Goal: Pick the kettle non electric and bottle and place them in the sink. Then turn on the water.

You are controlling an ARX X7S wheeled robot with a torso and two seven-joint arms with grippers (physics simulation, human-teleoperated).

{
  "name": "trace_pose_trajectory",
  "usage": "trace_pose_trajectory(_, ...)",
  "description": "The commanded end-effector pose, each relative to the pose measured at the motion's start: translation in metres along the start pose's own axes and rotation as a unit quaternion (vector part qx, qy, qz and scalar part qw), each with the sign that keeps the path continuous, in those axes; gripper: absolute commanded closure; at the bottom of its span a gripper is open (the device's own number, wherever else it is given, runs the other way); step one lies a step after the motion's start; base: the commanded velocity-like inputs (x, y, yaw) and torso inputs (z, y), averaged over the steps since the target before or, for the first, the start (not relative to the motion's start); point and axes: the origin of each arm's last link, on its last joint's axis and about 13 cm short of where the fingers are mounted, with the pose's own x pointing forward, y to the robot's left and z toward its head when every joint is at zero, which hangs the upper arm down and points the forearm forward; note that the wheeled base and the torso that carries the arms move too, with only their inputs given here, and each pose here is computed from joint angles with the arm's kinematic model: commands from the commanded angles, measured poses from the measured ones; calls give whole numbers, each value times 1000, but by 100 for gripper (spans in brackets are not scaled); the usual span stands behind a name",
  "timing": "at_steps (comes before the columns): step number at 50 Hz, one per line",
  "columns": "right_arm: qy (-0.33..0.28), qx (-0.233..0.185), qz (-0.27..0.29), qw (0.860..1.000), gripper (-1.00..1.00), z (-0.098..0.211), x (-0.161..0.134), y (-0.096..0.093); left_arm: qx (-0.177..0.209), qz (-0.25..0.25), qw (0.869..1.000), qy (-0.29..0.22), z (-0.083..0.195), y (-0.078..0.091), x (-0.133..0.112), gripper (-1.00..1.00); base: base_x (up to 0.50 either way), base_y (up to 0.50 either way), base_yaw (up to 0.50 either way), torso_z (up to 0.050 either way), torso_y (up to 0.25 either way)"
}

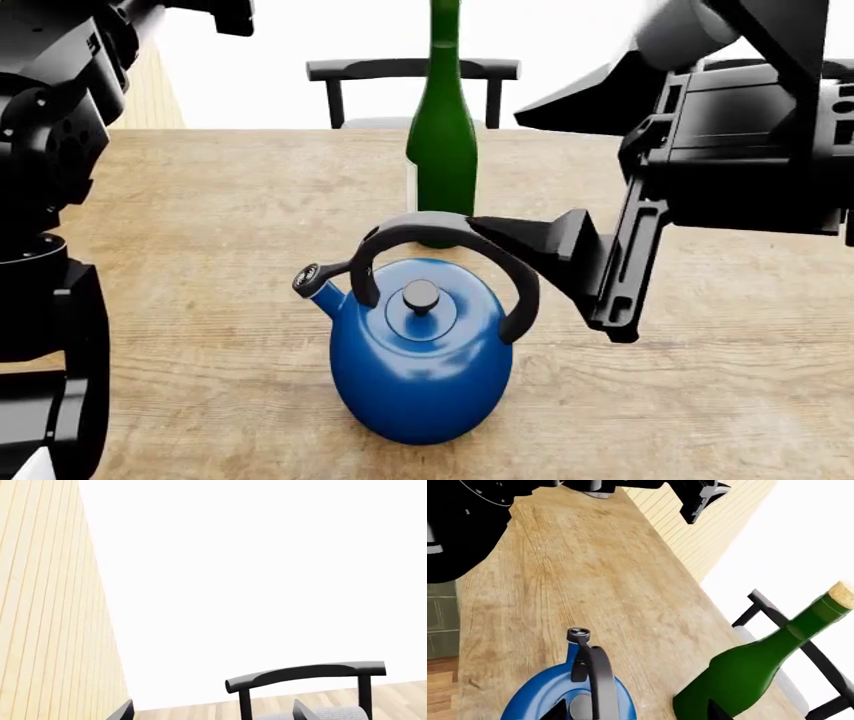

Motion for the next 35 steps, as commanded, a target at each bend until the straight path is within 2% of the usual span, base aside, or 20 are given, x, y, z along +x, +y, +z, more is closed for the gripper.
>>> trace_pose_trajectory(1,-11,-2,24,1000,-100,4,1,3,3,-1,1000,-1,1,0,0,-100,0,0,0,0,0)
trace_pose_trajectory(16,-6,3,46,999,-100,-2,14,7,3,0,1000,-1,-2,1,1,-100,0,0,0,0,0)
trace_pose_trajectory(22,32,17,58,998,-100,-8,35,2,2,-1,1000,0,-1,0,-2,-100,0,0,0,0,0)
trace_pose_trajectory(35,55,30,74,995,-100,-16,54,-1,1,0,1000,3,-5,1,-2,-100,0,0,0,0,0)
